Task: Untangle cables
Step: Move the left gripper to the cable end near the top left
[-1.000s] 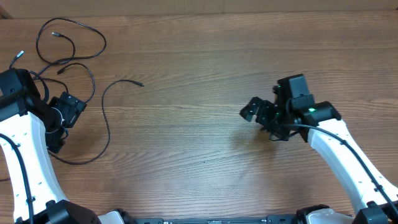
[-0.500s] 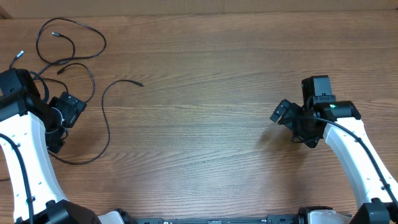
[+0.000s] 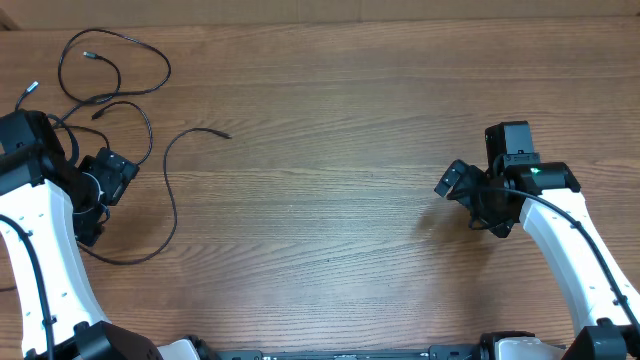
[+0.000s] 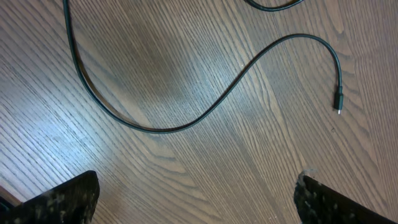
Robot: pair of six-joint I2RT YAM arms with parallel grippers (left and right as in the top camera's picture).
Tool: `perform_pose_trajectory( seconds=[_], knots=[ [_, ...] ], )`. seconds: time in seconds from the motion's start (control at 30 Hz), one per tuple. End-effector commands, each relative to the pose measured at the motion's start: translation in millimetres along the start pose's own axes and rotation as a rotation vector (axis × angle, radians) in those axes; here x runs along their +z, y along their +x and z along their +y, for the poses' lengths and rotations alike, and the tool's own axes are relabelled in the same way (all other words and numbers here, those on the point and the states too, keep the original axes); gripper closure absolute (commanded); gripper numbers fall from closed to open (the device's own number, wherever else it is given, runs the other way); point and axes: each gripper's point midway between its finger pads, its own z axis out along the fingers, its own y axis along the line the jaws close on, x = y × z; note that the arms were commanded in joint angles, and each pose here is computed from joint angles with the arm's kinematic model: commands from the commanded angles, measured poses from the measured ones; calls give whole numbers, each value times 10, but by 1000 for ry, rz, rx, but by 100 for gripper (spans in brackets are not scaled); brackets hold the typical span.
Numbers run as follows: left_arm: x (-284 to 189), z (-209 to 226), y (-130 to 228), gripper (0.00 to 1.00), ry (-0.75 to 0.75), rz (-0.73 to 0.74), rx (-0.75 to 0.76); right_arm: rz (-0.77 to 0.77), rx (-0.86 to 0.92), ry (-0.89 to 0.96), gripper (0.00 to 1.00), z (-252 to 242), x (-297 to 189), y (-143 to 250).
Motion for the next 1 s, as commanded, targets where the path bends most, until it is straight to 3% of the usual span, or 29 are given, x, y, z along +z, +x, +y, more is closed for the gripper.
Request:
perform_pose_trajectory(
  seconds=[0.0,0.4,0.43,0.5,0.53,0.57,0.63,0.77,0.83,0.9,0.97],
  knots=[
    [0,2,-37,0,-11,-11,-9,-17,4,7,0,-19,-8,-48],
    [0,-49,-40,0,16,-8,-50,-17,4,7,0,-19,-8,-48],
    [-4,-119,34,0,57,34,-67,-17,4,7,0,-19,-8,-48],
    [-40,-482,104,27,246,90,34,-17,4,7,0,-19,-8,-48],
    [-86,-684,126,33,352,100,126,-17,3,7,0,-19,-8,-48],
    [-223,-1056,222,36,566,110,340,-17,4,7,0,-19,-8,-48],
    [-354,-1403,365,27,740,132,484,-17,3,7,0,-19,-8,-48],
    [-224,-1686,470,18,661,107,588,-17,3,7,0,-19,-8,-48],
    [-109,-1795,556,16,565,105,647,-17,4,7,0,-19,-8,-48],
    [33,-1852,574,1,432,73,697,-17,4,7,0,-19,-8,-48],
    [204,-1857,516,0,265,12,711,-17,4,7,0,-19,-8,-48]
  ],
)
